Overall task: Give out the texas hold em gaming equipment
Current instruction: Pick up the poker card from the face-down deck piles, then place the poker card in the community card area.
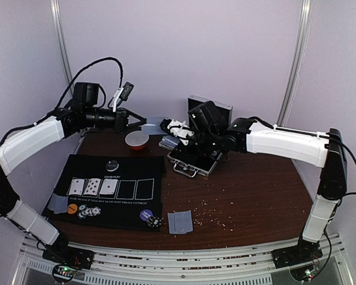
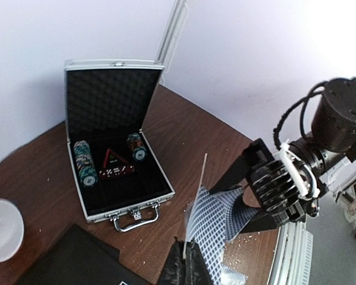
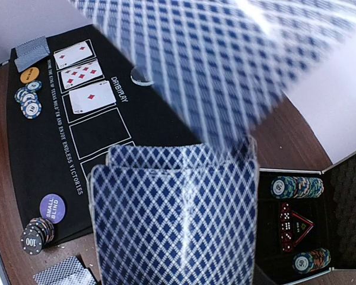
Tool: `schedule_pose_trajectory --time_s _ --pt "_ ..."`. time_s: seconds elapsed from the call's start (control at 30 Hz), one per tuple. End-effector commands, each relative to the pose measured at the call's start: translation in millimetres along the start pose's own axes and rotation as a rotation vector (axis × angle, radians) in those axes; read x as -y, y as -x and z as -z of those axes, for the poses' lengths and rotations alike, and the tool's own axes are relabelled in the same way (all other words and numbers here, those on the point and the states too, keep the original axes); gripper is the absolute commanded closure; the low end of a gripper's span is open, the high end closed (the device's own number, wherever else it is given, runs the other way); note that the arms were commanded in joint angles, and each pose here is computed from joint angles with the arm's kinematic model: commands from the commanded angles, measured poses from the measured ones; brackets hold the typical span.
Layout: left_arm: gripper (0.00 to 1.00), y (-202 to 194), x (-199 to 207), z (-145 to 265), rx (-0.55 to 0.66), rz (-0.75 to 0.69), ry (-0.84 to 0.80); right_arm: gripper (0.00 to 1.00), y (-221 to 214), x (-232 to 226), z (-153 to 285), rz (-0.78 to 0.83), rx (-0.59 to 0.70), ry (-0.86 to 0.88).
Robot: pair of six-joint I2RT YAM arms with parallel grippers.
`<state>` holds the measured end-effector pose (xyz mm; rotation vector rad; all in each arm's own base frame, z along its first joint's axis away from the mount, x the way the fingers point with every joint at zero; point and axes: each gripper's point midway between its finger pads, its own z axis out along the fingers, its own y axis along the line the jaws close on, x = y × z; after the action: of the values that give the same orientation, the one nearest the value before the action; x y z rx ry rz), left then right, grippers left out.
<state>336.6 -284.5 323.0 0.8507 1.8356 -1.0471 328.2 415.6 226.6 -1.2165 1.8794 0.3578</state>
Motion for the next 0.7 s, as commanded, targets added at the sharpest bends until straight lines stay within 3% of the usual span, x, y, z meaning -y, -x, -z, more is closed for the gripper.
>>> schedule_pose_trajectory --time_s 0.0,0.2,0.47,0.67 --pt "1.0 6.8 -45.3 37.8 0.176 0.281 0.183 0.57 9.4 16.4 16.4 -0.044 0.037 -0.06" --pt "1.0 -53.2 -79.5 74.0 0.389 0.623 0.42 0.57 7.8 15.9 16.2 -0.058 0.039 -0.055" --pt "1.0 -167.5 -115.3 119.8 0.513 1.001 0.774 0.57 5.0 13.2 18.2 -0.057 0.04 -0.045" --pt "1.0 -207.4 -117.9 92.8 0.426 1.112 0.849 0.57 4.9 12.5 20.0 -0.06 0.043 -0.043"
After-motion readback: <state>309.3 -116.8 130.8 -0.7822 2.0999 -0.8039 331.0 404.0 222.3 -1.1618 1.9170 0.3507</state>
